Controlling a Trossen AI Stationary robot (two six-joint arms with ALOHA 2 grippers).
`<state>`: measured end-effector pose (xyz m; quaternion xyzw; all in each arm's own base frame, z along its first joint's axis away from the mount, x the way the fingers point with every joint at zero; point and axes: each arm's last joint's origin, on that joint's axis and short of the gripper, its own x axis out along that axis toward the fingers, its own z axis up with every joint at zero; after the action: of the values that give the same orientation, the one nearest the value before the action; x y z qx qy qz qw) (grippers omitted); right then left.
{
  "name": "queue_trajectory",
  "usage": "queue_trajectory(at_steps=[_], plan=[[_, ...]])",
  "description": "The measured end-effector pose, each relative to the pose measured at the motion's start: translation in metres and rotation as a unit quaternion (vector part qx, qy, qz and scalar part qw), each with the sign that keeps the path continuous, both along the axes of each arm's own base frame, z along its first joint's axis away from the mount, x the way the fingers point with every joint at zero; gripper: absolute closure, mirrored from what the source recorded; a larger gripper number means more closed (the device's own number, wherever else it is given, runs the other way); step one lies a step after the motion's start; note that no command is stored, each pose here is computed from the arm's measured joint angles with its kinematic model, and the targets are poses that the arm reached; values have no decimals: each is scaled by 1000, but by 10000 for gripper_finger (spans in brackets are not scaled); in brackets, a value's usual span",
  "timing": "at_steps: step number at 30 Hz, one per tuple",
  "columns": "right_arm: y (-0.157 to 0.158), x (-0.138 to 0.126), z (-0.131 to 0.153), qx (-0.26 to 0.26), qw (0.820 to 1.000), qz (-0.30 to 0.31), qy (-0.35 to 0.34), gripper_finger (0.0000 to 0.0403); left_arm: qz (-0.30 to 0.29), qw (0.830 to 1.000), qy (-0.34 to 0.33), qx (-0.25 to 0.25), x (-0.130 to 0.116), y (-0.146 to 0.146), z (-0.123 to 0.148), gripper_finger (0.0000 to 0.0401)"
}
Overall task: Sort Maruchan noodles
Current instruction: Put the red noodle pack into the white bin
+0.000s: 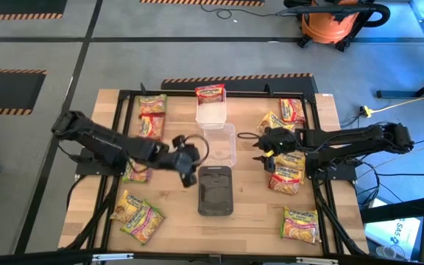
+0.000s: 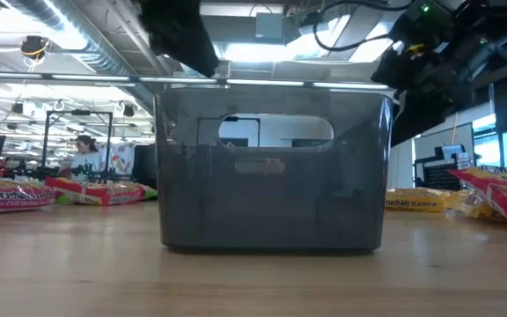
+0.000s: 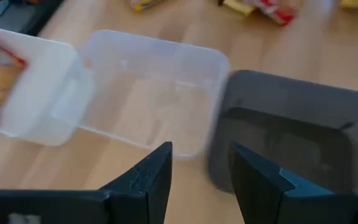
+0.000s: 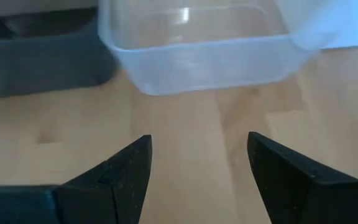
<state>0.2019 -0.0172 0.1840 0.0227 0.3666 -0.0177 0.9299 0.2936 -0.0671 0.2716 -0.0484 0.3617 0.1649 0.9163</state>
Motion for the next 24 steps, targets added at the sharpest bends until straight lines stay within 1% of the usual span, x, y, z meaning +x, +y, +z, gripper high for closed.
queue_trajectory(at_steps=[2,5,6,7,10,12,13,14,15,18,20,22,24], plan=[[6,1,1,1,1000,16,-6,158,-9,1000,8,-6,-4,-12,-8,252],[12,4,4,13,999,31,-24,158,-16,1000,17,-21,1,-27,-21,252],[14,6,6,28,998,40,-40,158,-14,999,25,-20,2,-30,-26,252],[16,8,8,43,996,47,-55,158,-15,999,19,-23,6,-33,-30,252],[19,13,18,86,991,42,-89,158,-17,999,4,-32,14,-42,-38,252],[22,14,25,119,987,71,-83,158,-32,999,-14,-33,20,-55,-45,252],[23,13,28,133,986,83,-63,158,-44,999,-13,-26,21,-63,-50,252],[23,12,31,144,986,80,-33,158,-53,998,-19,-23,21,-71,-54,252],[23,9,35,153,986,68,2,158,-61,997,-29,-22,23,-79,-57,252],[20,-5,51,144,984,13,102,158,-67,997,-38,-5,23,-95,-67,252],[20,-19,56,151,971,-24,183,158,-61,997,-45,3,23,-102,-73,252],[20,-27,59,159,959,-49,230,158,-61,997,-49,10,22,-108,-77,252],[22,-36,57,165,946,-71,270,158,-63,997,-51,13,22,-112,-79,252]])
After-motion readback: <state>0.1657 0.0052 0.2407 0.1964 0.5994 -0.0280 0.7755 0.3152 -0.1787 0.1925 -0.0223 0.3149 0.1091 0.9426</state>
